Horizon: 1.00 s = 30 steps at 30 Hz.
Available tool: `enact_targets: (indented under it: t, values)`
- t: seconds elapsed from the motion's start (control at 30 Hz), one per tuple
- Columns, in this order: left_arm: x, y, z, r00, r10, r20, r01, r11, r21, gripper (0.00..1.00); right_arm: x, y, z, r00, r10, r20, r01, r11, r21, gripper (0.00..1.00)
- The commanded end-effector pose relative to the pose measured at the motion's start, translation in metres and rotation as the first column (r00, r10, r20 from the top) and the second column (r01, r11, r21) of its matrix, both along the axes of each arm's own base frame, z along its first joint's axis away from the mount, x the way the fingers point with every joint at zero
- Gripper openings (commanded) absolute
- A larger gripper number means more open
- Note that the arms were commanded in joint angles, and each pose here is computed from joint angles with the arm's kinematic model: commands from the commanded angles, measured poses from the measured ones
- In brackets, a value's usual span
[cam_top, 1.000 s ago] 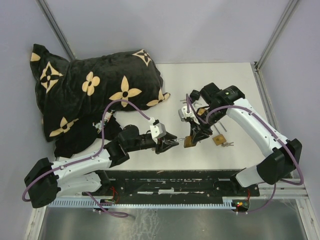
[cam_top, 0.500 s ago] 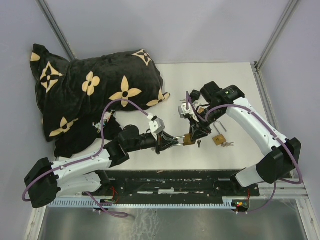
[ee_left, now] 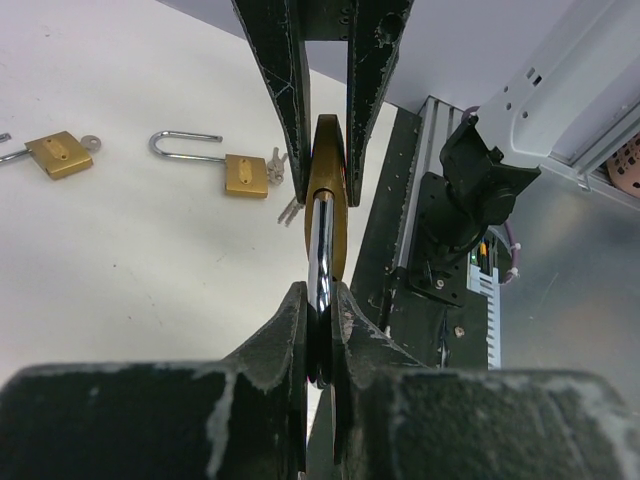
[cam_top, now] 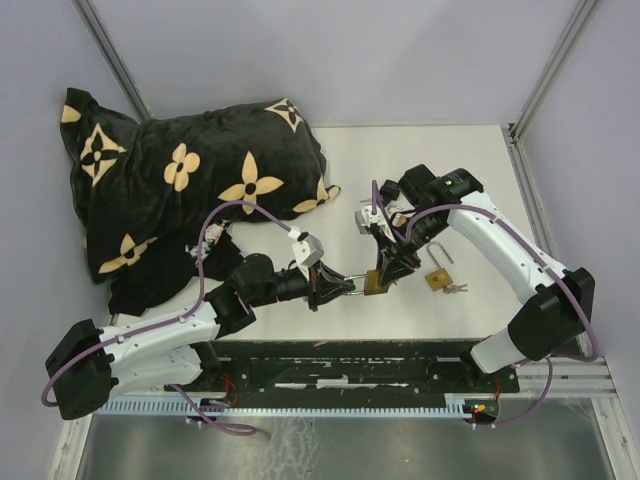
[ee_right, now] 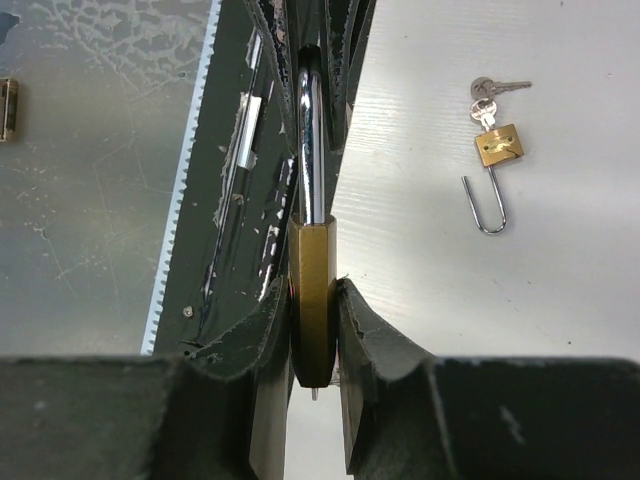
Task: Lock with the key
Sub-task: Lock the lock.
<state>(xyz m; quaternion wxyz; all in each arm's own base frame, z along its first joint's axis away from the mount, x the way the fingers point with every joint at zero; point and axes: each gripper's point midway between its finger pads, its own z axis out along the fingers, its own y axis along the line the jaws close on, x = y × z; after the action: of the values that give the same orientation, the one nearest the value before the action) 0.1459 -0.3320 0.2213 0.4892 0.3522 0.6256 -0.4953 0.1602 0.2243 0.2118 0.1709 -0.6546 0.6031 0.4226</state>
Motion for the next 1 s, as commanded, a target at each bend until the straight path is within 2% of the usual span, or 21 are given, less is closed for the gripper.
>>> enact_targets:
  t: [0.0, 0.3, 0.6, 0.97]
  values:
    - [0.000, 0.000, 0.049, 0.998, 0.012, 0.065, -0.002, 0.988, -0.156, 0.03, -0.008, 0.015, 0.024, 0.998, 0.027, -0.052, -0.020, 0.992, 0.123, 0.17]
    - [0.005, 0.006, 0.063, 0.998, 0.040, 0.044, -0.028, 0.972, -0.232, 0.03, -0.007, 0.021, 0.023, 0.993, 0.028, -0.114, -0.012, 0.990, 0.140, 0.21]
    - [0.014, 0.020, 0.077, 0.998, 0.067, -0.006, -0.066, 0.941, -0.331, 0.03, 0.003, 0.029, 0.019, 0.985, -0.025, -0.173, 0.047, 0.991, 0.122, 0.31]
    - [0.023, 0.039, 0.089, 0.994, 0.096, -0.051, -0.109, 0.889, -0.445, 0.03, 0.008, 0.039, 0.026, 0.964, -0.065, -0.256, 0.111, 0.979, 0.172, 0.41]
